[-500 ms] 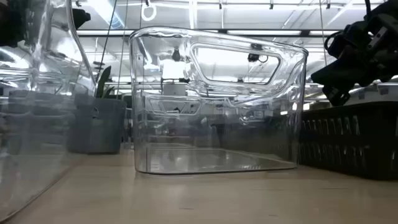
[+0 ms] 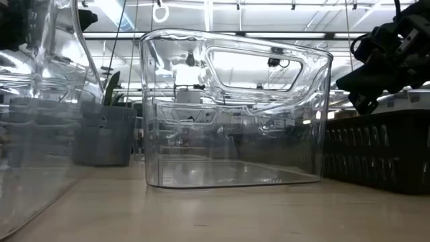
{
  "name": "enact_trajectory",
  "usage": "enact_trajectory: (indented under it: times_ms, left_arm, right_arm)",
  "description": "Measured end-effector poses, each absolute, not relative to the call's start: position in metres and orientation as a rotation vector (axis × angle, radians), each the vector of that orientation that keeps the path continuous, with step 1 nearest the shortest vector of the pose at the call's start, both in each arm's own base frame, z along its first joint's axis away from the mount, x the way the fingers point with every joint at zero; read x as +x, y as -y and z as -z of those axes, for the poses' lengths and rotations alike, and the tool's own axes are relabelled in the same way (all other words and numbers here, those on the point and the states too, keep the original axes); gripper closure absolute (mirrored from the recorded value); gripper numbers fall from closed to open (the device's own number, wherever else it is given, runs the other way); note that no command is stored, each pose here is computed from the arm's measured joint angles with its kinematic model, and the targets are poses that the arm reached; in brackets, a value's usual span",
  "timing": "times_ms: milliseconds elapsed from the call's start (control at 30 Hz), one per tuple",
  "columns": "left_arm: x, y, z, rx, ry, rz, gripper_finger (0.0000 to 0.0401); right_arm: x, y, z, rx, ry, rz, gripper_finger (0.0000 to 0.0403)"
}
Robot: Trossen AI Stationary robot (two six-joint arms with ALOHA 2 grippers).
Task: Stack baskets by color
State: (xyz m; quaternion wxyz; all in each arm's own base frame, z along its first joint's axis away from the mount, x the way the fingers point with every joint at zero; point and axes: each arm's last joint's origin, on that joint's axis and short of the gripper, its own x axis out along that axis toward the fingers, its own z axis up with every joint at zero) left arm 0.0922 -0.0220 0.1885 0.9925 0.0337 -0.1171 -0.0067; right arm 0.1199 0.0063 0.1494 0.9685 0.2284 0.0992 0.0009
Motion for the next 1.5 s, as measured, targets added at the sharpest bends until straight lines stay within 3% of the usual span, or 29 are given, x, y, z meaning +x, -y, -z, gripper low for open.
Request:
enact_trajectory:
  times_ms: [1500]
  left_arm:
    - [0.0922,0.0220,-0.1885,0.068,0.235,0.014,0.0371]
  right_arm:
    - [0.1200,-0.0063,-0.1493,0.462,-0.201,-0.002,0.0380]
